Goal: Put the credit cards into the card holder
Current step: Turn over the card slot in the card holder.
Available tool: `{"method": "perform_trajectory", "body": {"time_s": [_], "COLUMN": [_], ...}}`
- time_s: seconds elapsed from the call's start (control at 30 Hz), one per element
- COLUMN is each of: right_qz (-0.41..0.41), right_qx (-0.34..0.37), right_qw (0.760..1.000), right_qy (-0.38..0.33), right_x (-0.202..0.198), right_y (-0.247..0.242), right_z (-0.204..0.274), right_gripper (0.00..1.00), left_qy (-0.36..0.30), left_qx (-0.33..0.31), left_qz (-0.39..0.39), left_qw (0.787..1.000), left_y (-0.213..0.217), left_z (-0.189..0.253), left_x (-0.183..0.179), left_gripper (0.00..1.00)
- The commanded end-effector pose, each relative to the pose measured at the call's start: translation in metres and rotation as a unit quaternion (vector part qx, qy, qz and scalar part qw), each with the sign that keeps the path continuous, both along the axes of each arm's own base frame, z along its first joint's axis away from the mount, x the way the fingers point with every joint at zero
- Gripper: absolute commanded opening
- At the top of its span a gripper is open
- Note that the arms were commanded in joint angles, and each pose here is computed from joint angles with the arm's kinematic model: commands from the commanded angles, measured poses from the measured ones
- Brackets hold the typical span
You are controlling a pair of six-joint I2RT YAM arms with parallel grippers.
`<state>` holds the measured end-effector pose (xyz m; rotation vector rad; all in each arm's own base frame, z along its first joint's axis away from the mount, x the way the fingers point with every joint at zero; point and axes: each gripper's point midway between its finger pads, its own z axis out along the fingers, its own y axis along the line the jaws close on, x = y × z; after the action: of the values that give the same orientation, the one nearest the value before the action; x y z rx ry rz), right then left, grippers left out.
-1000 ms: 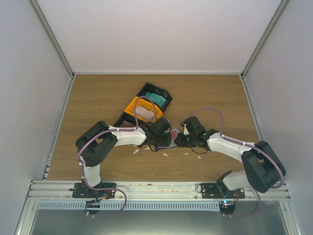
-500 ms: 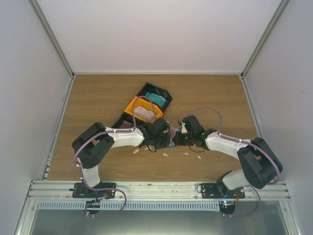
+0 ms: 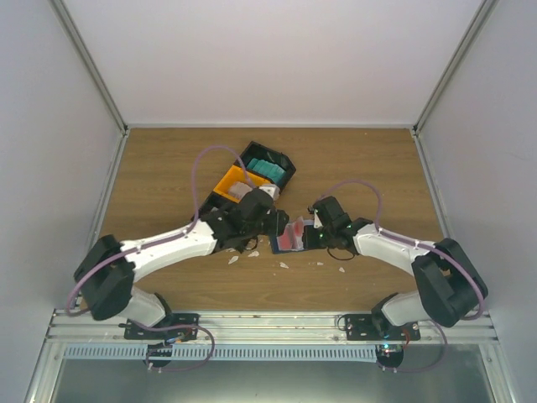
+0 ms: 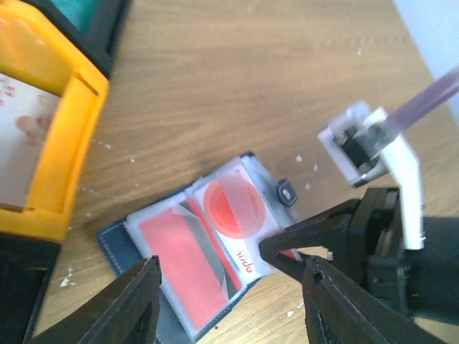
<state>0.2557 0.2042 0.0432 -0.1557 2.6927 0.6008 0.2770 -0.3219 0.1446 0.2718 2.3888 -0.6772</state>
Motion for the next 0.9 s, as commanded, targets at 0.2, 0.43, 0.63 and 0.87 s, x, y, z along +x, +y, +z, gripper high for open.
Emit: {"method": "perform_trajectory", "body": {"time_s": [0.2,0.43,0.63,0.87], "right_qz": [0.003,0.022,0.045,0.099], "right_qx": [-0.086,-0.097,-0.063,0.019], "right_qw": [0.996,0.995,0.997,0.995], "right_qy": [0.011,0.01,0.002,-0.012], "right_x": [-0.005,-0.003,-0.001,-0.005], "right_y": [-0.02,-0.004,0.018,0.051], "right_z": [0.0,0.001,0.015,0.035], "right_gripper": [0.01,0.16,0.29,0.35], "left_qy": [-0.101,-0.109,-0.102,-0.097], "left_qx": [-0.014,-0.025,-0.038,-0.044], "left_qz": [0.072,0.089,0.099,0.102], "left_qw": [0.992,0.99,0.989,0.989], "left_y": [0.064,0.089,0.105,0.115], "left_z": [0.069,0.082,0.082,0.081], "left_x": [0.008,0.004,0.002,0.002], "left_gripper": [0.78,0.9,0.91,0.92]}}
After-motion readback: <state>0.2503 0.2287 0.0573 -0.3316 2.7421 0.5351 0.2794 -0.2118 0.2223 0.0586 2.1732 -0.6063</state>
